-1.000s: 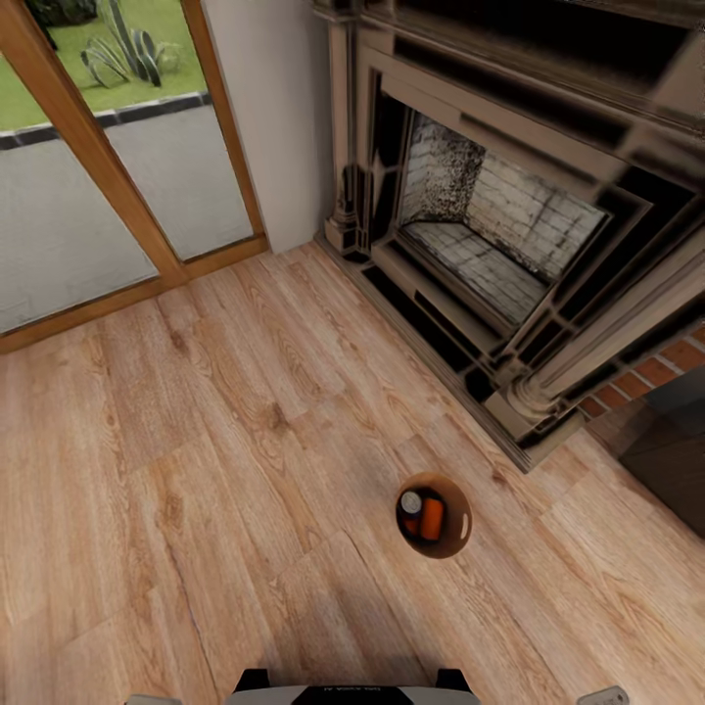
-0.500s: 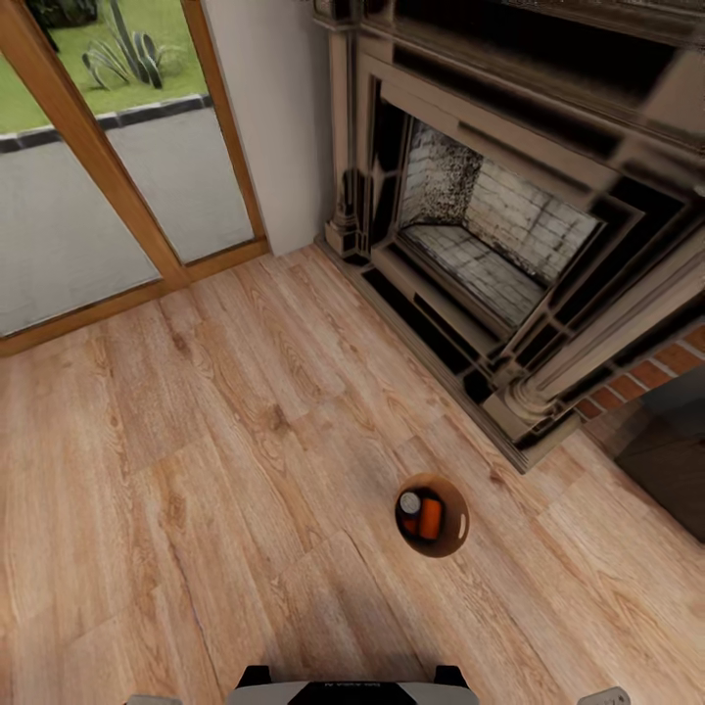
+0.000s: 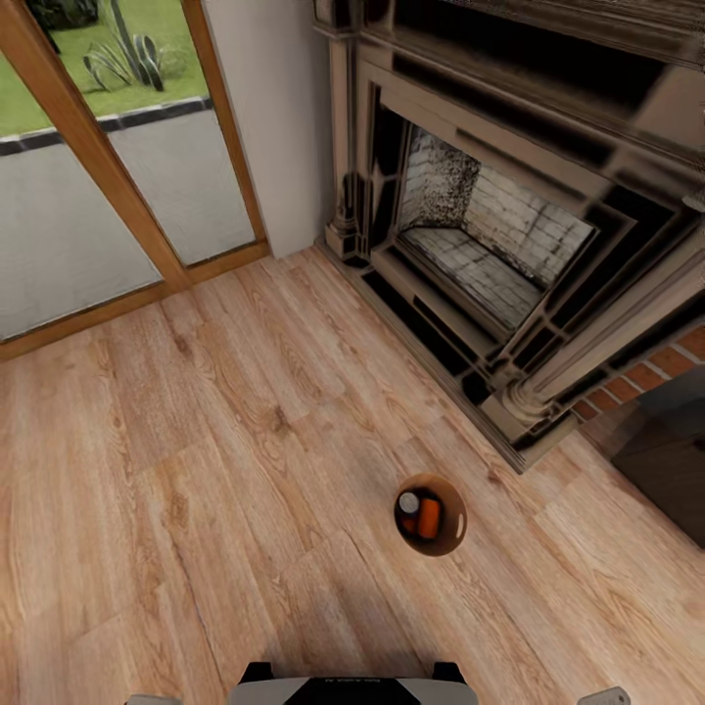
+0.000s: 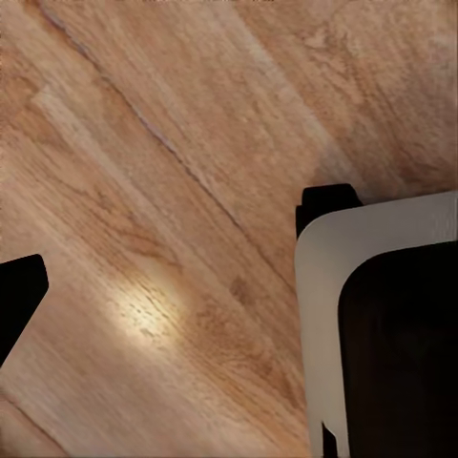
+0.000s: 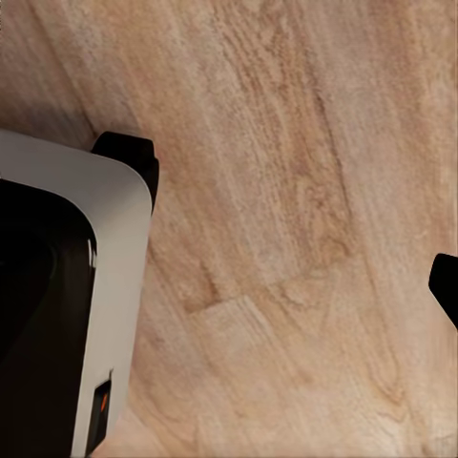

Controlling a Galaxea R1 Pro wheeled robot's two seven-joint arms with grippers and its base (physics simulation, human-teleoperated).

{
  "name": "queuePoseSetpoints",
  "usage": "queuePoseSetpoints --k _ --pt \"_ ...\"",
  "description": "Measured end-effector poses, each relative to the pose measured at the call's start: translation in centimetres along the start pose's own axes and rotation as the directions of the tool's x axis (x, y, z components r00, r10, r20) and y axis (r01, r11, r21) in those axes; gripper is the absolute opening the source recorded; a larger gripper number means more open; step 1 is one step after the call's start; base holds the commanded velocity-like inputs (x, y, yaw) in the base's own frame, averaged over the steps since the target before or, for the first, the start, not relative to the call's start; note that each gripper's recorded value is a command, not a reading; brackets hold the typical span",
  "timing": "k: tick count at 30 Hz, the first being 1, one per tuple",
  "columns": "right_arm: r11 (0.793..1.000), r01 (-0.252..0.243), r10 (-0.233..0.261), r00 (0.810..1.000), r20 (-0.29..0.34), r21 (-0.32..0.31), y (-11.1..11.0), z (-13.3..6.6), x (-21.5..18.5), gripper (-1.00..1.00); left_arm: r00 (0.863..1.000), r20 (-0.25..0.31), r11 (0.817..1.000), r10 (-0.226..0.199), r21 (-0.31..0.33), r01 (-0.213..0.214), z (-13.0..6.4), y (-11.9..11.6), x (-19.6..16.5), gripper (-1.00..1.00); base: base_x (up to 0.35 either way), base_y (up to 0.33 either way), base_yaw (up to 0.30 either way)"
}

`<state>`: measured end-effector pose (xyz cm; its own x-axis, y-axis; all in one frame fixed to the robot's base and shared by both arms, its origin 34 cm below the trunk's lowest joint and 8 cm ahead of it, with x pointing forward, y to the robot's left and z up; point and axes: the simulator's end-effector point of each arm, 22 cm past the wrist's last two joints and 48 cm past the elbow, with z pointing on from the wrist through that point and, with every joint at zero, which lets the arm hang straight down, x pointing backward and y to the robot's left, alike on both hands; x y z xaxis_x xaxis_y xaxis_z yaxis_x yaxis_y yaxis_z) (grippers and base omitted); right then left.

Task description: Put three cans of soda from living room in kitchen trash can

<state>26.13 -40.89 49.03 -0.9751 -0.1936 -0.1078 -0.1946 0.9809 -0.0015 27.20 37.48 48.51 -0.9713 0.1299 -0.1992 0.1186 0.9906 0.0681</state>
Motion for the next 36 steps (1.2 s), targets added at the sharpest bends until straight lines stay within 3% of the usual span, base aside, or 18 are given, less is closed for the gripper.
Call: queuePoseSetpoints --k 36 --pt "1.0 -0.001 0.001 1.0 0.0 0.002 0.1 -4.3 0.3 1.0 1.0 0.001 1.0 0.003 0.002 -0.003 -4.3 0.1 -0.1 1.0 0.0 0.0 0.0"
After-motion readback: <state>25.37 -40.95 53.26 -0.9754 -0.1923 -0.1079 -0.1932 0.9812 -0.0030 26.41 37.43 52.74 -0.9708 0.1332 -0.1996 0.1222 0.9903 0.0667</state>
